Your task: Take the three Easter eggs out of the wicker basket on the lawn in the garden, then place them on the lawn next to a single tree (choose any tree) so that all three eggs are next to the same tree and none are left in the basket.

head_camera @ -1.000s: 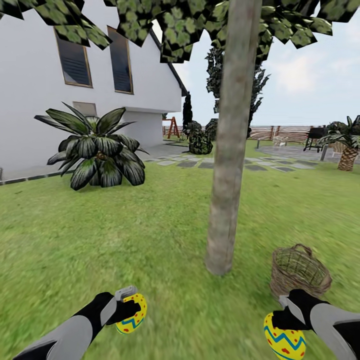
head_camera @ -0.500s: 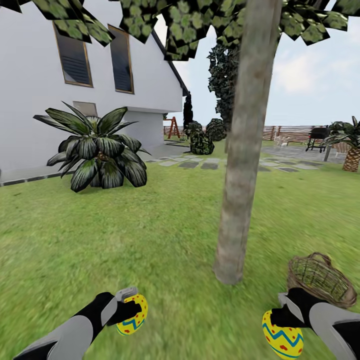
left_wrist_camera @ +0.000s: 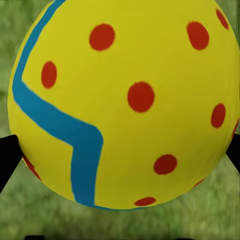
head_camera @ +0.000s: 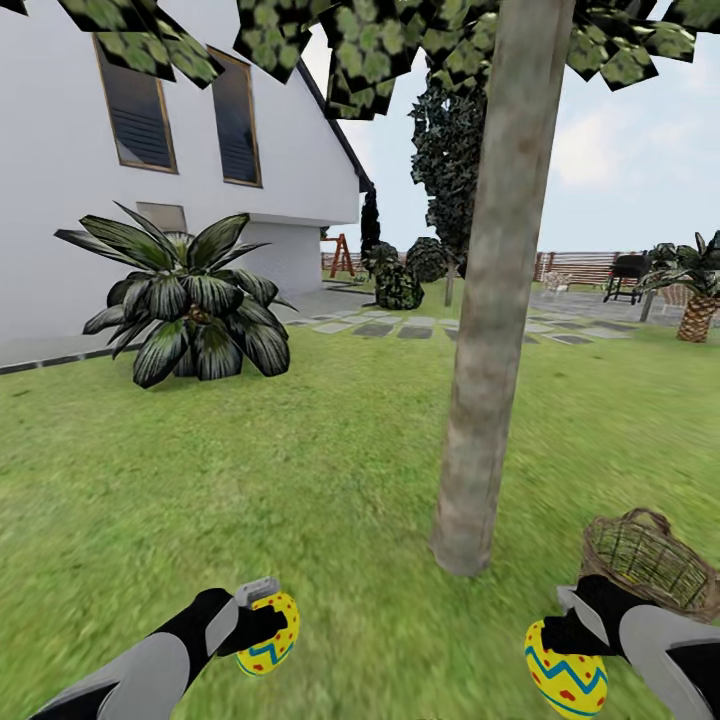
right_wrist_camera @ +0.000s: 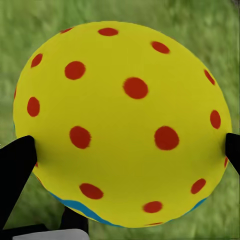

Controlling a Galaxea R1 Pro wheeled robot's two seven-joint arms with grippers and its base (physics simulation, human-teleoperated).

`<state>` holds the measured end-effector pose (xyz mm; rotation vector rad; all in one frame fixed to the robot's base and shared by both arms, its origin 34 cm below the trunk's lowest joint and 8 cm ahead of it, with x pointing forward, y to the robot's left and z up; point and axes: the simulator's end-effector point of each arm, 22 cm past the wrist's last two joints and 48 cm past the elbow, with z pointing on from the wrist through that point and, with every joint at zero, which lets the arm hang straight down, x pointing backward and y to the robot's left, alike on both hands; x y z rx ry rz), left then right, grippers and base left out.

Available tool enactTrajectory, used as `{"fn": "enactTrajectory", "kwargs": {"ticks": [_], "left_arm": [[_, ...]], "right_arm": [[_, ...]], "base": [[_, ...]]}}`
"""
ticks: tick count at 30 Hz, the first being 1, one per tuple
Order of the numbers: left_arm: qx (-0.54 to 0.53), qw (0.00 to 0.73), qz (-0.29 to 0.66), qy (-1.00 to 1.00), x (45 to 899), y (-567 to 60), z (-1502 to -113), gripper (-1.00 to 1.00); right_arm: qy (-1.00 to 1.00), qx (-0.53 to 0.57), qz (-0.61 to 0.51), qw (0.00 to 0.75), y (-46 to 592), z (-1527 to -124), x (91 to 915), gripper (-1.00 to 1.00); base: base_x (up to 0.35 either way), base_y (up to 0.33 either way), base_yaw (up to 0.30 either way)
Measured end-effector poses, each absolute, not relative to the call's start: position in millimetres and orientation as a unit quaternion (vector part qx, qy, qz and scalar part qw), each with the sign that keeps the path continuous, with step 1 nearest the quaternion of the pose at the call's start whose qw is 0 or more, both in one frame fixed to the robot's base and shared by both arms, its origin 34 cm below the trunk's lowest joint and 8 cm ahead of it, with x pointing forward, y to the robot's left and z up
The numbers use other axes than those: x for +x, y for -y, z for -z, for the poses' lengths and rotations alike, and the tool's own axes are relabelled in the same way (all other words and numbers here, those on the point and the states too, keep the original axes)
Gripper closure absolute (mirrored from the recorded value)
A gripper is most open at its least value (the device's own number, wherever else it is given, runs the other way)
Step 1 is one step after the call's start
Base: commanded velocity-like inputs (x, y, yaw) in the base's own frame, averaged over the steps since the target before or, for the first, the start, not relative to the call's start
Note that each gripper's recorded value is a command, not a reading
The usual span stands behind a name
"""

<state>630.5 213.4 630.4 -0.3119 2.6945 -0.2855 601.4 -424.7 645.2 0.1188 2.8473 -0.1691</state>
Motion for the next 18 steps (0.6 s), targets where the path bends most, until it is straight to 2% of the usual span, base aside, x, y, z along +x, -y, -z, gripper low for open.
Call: {"fn": "enactTrajectory", "kwargs": {"ticks": [7,13,15,18], "left_arm": [[-0.112,0.207,0.103,-0.966,631.1,-213.0,-631.9,1.00],[-0.112,0.208,0.103,-0.966,630.9,-213.5,-632.3,1.00],[-0.112,0.207,0.103,-0.966,630.7,-213.1,-631.9,1.00],[-0.110,0.207,0.106,-0.966,630.8,-207.8,-632.2,1.00]], "right_arm": [[-0.987,0.042,0.058,0.144,424.7,-646.6,601.9,1.00],[-0.987,0.041,0.059,0.144,423.7,-646.8,601.8,1.00],[-0.987,0.040,0.060,0.144,423.5,-646.6,601.9,1.00],[-0.987,0.040,0.059,0.145,422.4,-646.6,602.4,1.00]], "base": [[0.001,0.000,-0.279],[0.262,0.030,-0.022],[0.082,0.001,-0.003],[0.008,0.000,-0.230]]}}
